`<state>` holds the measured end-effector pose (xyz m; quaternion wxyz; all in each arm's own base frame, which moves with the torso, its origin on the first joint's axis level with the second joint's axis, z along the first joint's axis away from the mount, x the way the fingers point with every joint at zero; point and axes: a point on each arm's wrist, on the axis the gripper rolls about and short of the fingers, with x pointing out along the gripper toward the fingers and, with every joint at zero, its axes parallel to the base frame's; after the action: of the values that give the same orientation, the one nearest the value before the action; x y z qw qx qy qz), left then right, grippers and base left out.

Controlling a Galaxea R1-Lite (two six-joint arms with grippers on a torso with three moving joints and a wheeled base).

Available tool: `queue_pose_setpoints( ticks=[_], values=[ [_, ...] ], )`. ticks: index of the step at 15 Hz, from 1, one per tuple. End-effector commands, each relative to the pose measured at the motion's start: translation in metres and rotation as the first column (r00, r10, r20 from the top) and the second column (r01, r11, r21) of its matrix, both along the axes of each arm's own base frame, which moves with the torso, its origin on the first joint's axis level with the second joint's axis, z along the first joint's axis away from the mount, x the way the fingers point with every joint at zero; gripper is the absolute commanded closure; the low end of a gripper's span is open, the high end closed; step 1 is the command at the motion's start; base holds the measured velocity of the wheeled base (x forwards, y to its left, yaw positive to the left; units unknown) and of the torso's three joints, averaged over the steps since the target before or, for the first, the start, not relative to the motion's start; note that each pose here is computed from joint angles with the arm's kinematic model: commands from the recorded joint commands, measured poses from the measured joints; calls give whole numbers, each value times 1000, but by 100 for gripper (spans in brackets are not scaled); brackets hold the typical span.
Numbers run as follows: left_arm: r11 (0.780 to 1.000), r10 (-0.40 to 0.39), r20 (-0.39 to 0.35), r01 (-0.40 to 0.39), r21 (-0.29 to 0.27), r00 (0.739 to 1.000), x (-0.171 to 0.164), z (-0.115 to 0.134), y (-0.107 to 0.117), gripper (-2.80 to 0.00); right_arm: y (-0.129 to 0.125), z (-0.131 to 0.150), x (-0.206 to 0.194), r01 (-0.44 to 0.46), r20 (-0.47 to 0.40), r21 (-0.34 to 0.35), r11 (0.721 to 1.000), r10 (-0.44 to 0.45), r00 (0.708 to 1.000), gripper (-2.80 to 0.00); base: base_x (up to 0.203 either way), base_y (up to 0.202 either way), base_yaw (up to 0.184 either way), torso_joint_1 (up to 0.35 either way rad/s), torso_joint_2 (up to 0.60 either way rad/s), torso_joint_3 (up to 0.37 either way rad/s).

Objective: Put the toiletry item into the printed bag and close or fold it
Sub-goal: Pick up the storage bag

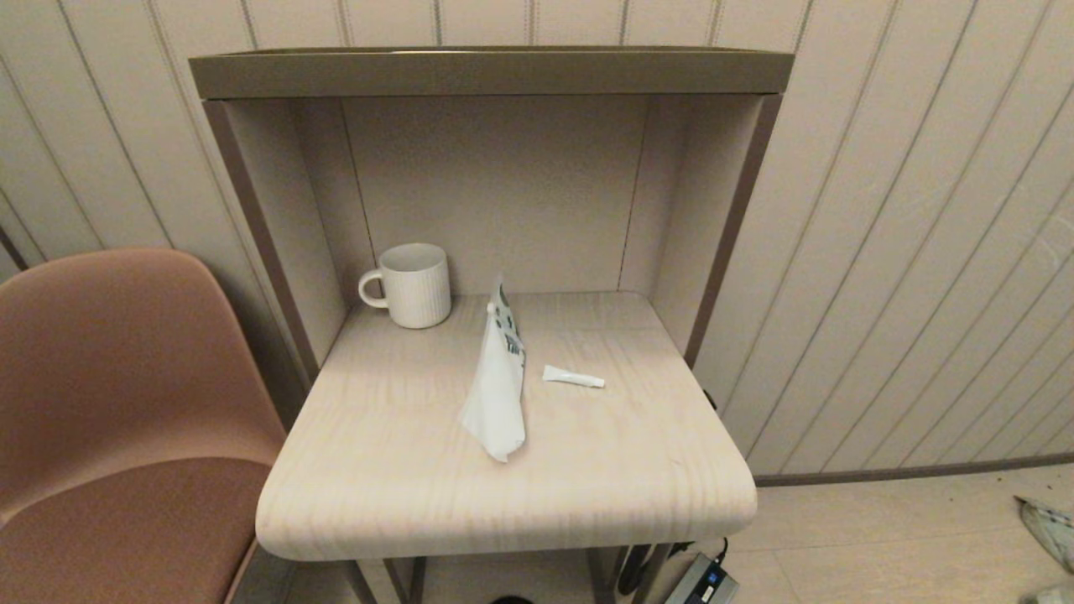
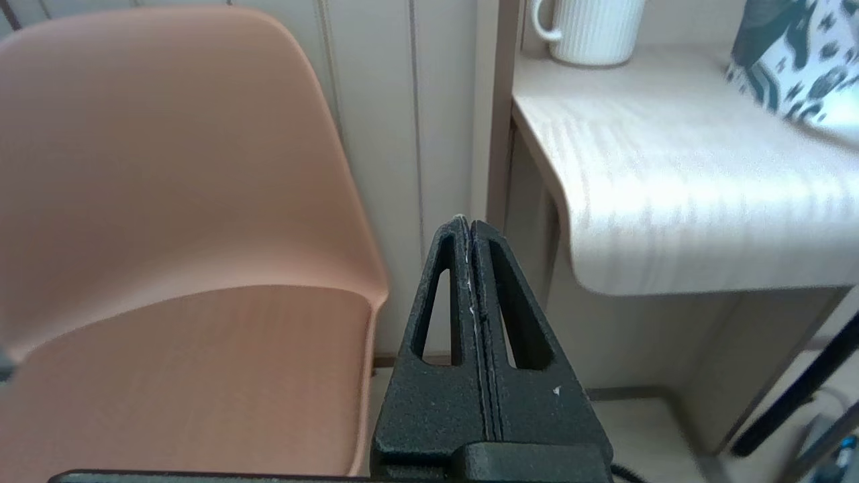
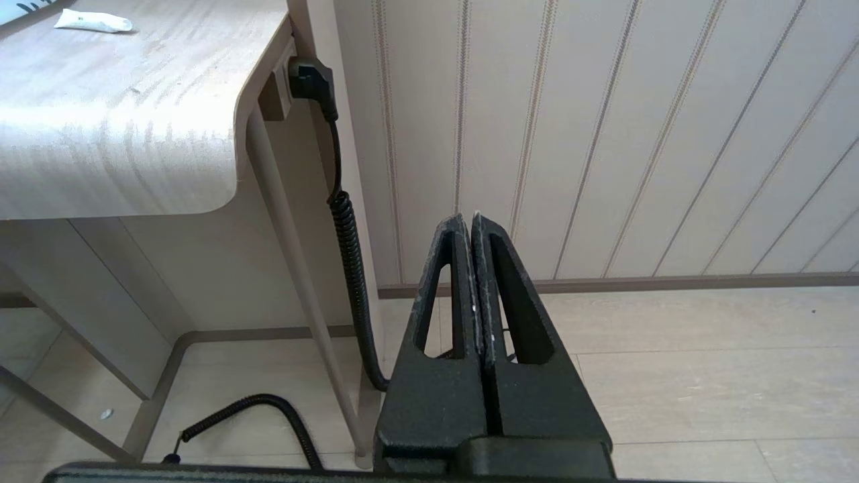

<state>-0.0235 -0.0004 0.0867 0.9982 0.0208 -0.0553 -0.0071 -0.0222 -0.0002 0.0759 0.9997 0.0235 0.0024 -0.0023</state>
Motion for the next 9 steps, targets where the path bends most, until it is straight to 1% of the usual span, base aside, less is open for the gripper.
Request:
queue_pose_setpoints(
  ticks=[1, 2, 3, 4, 5, 6, 7, 8, 9],
  values=[
    [997, 1, -6, 0, 76, 1000, 0, 0, 0, 0, 0, 0, 0, -1, -1, -1, 1000, 1, 1000, 0, 0, 0, 0, 0, 0, 0],
    [996, -2, -23, 4, 89, 1000, 2, 0, 0, 0, 0, 0, 0, -1, 0, -1, 1000, 1, 1000, 0, 0, 0, 0, 0, 0, 0],
    [995, -8, -28, 11, 97, 1000, 3, 10, 0, 0, 0, 0, 0, -1, 0, -1, 1000, 1, 1000, 0, 0, 0, 0, 0, 0, 0],
    [995, -18, -13, 19, 100, 1000, 3, 32, -1, 0, 0, 0, 0, -1, 2, -1, 1000, 1, 1000, 0, 0, 0, 0, 0, 0, 0],
    [995, -30, 3, 29, 96, 1000, 6, 62, -1, 0, 0, 0, 0, -1, 2, -3, 1000, 1, 1000, 0, 0, 0, 0, 0, 0, 0],
    [995, -54, -18, 55, 79, 998, 16, 89, -1, 0, 0, 0, 0, -1, 2, -3, 1000, 1, 1000, 0, 0, 0, 0, 0, 0, 0],
    [993, -98, -50, 101, 64, 994, 31, 111, -2, 0, 0, 0, 0, -1, 2, -3, 1000, 1, 1000, 0, 0, 0, 0, 0, 0, 0],
    [986, -157, -91, 162, 49, 983, 48, 127, -4, 0, 0, 0, 0, -1, 2, -1, 1000, 1, 1000, 0, 0, 0, 0, 0, 0, 0],
    [971, -230, -147, 236, 26, 962, 69, 137, -5, 0, 0, 0, 0, -1, 2, -1, 1000, 1, 1000, 0, 0, 0, 0, 0, 0, 0]
  ],
)
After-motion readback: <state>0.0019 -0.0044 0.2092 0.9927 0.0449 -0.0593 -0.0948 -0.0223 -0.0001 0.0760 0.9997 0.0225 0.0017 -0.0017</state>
